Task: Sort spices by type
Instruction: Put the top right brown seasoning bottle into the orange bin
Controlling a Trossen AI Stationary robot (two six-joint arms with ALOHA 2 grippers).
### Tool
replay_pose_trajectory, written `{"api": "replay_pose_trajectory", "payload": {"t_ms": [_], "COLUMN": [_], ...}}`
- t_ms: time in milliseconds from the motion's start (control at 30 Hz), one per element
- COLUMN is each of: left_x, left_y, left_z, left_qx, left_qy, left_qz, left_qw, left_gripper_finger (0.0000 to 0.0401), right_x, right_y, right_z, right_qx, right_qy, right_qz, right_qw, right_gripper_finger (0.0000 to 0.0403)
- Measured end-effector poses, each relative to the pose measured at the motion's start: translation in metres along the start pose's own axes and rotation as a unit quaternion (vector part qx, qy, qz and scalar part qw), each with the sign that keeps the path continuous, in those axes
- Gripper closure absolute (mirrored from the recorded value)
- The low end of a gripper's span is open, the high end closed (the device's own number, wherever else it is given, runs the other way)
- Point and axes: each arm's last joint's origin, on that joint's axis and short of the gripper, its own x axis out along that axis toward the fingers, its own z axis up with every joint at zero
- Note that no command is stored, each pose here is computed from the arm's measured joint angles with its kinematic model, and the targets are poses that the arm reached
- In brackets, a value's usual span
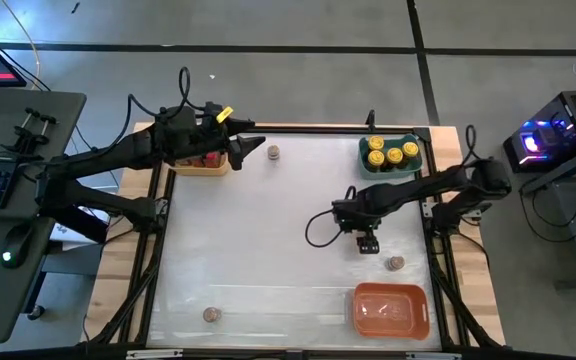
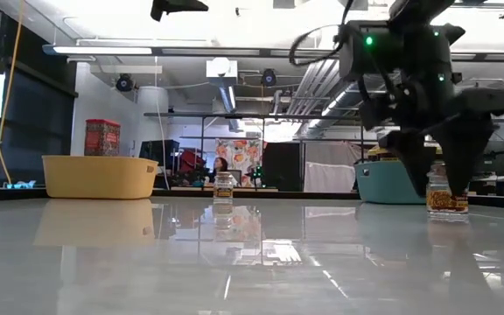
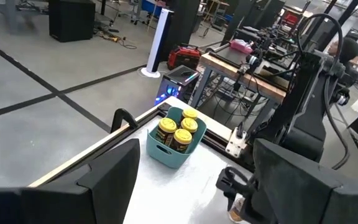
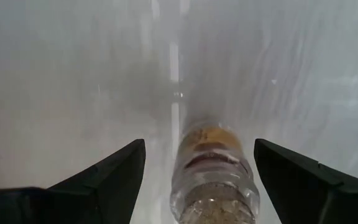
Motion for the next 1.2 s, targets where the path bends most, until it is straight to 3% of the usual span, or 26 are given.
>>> {"api": "replay_pose_trajectory", "payload": {"t_ms": [600, 1000, 1200], "left_x": [0.000, 0.000, 0.000], "left_y": [0.000, 0.000, 0.000], "left_z": [0.000, -0.001, 0.000], "left_qx": [0.000, -0.004, -0.004], "left_qy": [0.002, 0.003, 0.003], "left_qz": [-0.003, -0.003, -0.003], "left_qw": [1.000, 1.000, 1.000], "left_gripper_finger": [0.0100, 0.0101, 0.0100], "right_x": [0.012, 0.013, 0.007], "right_y": [-0.003, -0.003, -0.002], "right_z": [-0.008, -0.007, -0.014], "right_qx": [0.018, 0.027, 0.016], "right_qy": [0.014, 0.004, 0.017], "right_qz": [-0.019, -0.018, -0.016], "right_qw": [1.000, 0.999, 1.000], "right_gripper_finger": [0.0109, 0.0214, 0.0219]}}
